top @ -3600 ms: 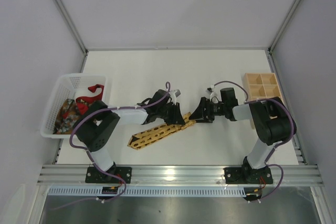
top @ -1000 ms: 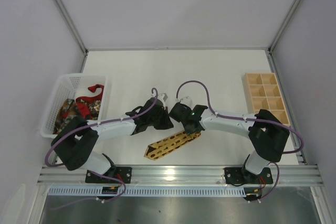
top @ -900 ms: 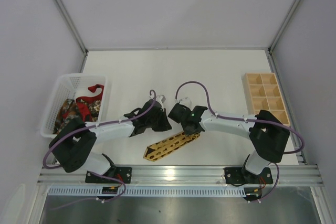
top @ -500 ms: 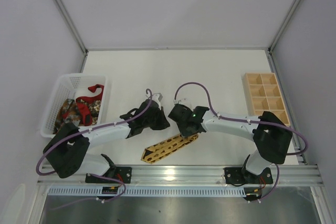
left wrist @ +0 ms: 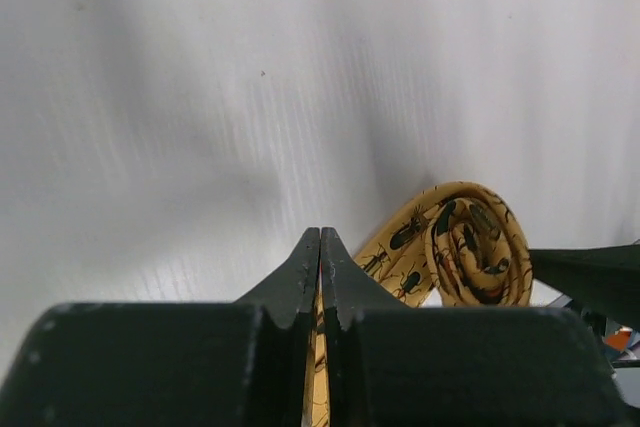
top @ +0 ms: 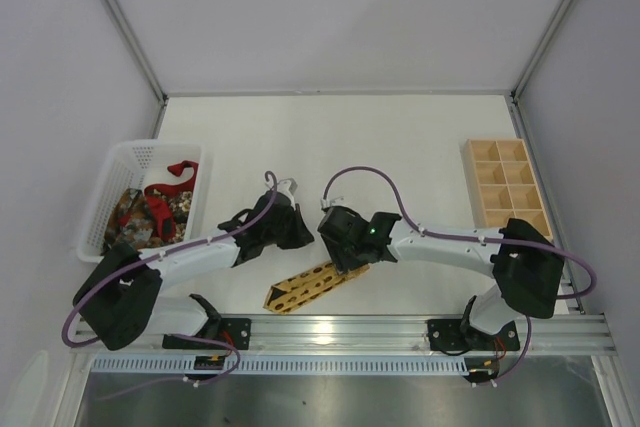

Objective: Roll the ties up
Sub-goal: Roll the tie

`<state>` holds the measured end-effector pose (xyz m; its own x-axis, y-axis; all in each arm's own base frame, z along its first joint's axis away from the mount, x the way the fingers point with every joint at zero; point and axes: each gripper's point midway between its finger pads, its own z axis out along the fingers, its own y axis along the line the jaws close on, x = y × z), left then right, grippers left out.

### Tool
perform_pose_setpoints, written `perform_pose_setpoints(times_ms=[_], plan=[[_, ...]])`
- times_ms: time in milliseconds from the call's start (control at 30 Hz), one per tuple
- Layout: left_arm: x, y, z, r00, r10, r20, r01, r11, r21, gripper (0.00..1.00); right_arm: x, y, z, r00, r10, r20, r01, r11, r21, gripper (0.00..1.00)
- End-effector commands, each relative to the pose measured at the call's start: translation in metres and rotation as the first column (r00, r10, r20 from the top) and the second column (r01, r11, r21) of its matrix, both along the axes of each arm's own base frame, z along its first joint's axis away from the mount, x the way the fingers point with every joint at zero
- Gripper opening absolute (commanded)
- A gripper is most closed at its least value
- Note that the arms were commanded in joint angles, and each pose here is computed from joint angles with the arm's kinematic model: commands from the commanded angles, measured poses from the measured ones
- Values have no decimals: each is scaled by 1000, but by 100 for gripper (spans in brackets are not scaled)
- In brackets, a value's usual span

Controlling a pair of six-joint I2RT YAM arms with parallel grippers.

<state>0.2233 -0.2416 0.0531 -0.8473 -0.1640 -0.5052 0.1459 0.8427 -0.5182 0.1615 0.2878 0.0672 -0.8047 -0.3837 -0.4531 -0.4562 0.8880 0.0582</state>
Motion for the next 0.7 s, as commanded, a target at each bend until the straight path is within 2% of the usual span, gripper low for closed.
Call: perform_pose_setpoints(times_ms=[0,167,433,567,667], plan=[[2,4,14,1000,10,15,-9,999,-36,6,-16,26,3,994,92,-53,-84,987,140,59],[-1,-4,32,999,-35,12,36,995,-89,6,-30,44,6,981,164,-106,-135,962,238,60],[-5,-6,47,999,-43,26,46,992,-121,7,-23,41,10,982,132,-139,-80,942,326,67],[-16,-14,52,996,-91,6,91,980,-177,6,-13,40,36,988,115,-99,-66,913,404,68],[-27,-25,54,990,-141,-8,137,970,-201,5,-7,26,57,990,91,-104,-40,909,414,69]])
